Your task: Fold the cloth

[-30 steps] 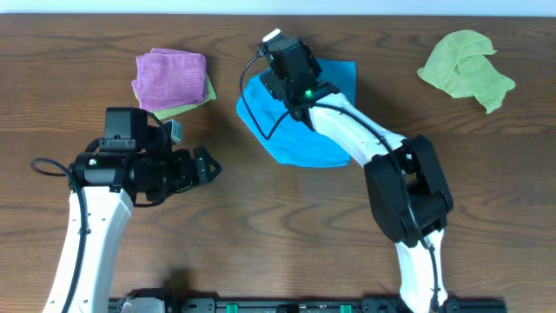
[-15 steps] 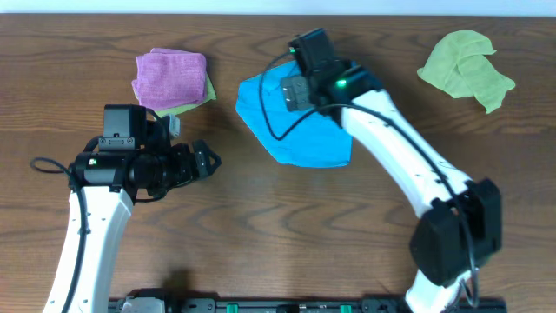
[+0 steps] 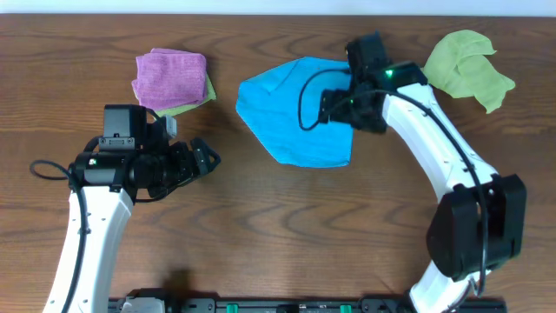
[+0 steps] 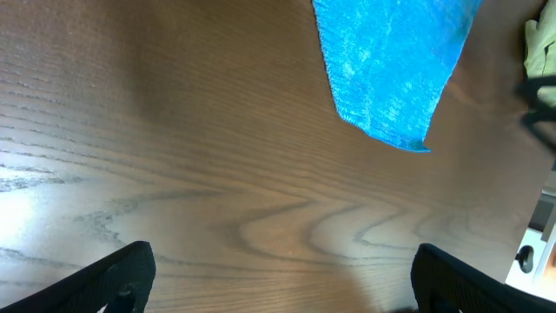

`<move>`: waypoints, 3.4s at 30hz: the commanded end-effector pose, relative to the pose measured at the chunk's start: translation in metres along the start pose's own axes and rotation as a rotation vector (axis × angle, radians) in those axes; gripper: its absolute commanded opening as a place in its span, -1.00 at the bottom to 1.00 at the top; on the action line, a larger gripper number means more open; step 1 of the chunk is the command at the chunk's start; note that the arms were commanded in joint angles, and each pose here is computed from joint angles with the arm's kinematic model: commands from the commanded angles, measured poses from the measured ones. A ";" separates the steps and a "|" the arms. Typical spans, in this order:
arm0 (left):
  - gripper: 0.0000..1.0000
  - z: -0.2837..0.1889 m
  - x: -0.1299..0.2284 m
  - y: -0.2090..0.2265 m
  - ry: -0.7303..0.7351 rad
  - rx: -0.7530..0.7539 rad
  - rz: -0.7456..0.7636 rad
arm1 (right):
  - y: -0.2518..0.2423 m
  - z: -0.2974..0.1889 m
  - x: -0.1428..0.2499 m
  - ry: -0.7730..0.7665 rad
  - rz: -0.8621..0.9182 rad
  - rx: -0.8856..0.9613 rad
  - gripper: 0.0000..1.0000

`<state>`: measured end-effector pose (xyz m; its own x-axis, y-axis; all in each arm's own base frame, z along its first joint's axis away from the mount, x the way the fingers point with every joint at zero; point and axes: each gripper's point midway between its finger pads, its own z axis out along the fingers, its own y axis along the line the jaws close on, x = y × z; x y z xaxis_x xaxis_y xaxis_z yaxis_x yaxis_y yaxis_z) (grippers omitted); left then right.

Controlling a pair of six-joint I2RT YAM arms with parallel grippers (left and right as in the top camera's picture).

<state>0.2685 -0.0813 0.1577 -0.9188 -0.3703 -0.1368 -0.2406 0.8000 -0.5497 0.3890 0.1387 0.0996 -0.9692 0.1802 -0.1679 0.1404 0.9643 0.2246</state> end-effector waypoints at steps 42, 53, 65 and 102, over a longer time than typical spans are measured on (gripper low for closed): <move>0.91 -0.004 -0.003 -0.003 -0.011 0.002 -0.025 | -0.031 0.088 0.061 0.107 0.324 -0.157 0.44; 0.91 -0.004 -0.003 -0.003 -0.011 0.002 -0.025 | -0.046 0.099 0.067 0.073 0.335 -0.108 -0.85; 0.91 -0.004 -0.004 -0.006 -0.011 0.016 -0.177 | -0.017 -0.010 0.007 -0.272 0.181 -0.235 -0.98; 0.91 0.064 0.004 -0.070 0.099 0.121 -0.138 | 0.024 -0.082 -0.153 -0.884 -0.106 -0.181 -0.98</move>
<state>0.2996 -0.1653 0.1400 -0.9067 -0.4213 0.0221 -0.3341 0.6851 -0.6473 0.5042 0.1016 0.1943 -0.4911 0.3150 -0.8122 0.0024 0.9328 0.3604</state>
